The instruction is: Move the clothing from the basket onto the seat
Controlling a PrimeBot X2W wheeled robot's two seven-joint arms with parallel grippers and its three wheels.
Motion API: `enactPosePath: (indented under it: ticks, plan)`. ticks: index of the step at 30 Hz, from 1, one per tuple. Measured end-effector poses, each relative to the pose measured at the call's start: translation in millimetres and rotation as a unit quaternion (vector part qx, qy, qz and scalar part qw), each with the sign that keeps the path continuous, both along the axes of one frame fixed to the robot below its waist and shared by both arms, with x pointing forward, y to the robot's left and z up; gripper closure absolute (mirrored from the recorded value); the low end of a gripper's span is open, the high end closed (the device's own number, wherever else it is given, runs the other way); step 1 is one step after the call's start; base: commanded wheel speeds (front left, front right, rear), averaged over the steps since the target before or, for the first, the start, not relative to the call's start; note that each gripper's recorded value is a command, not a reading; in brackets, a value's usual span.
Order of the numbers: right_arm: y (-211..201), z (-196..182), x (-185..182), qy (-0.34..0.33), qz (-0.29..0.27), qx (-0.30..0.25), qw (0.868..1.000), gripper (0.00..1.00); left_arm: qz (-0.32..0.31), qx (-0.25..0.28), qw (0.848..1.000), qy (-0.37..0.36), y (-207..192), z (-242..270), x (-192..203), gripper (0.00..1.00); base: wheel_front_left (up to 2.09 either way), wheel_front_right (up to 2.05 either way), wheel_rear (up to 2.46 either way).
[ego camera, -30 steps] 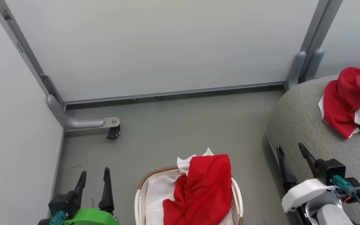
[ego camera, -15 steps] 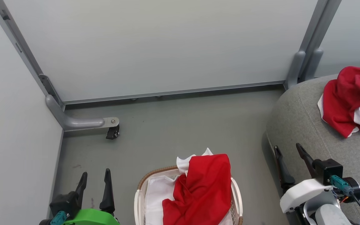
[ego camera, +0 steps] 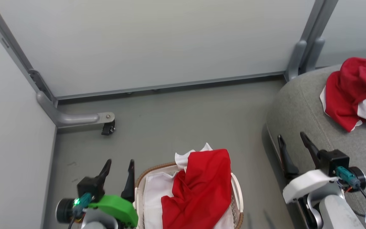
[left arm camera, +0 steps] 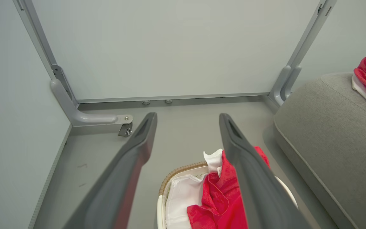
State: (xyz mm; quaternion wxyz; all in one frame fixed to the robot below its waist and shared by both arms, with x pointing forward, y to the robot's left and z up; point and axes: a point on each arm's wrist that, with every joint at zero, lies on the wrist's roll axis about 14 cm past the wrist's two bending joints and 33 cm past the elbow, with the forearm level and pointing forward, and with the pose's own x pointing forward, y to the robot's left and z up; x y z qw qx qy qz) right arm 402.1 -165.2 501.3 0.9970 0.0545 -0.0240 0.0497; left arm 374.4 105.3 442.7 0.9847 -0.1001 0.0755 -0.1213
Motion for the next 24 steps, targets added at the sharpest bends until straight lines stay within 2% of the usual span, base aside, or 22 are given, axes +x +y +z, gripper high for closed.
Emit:
enactPosePath:
  ticks: [8, 15, 19, 24]
  plan:
    - [-9, 14, 29, -0.024, -0.01, -0.006, 1.0, 0.0, -0.088, 0.034, 0.995, 0.043, -47, -28, 34, 0.0, 0.0, 0.0, 0.0]
    - [-26, 12, 60, -0.03, -0.031, -0.007, 0.999, 0.0, -0.157, 0.072, 0.979, 0.105, -79, -77, 58, 0.0, 0.0, 0.0, 0.0]
    - [-36, -2, 75, -0.02, -0.042, -0.009, 0.999, 0.0, -0.194, 0.093, 0.964, 0.153, -93, -116, 61, 0.0, 0.0, 0.0, 0.0]
    - [-43, -24, 93, -0.002, -0.047, -0.008, 0.999, 0.0, -0.245, 0.123, 0.937, 0.217, -107, -170, 54, 0.0, 0.0, 0.0, 0.0]
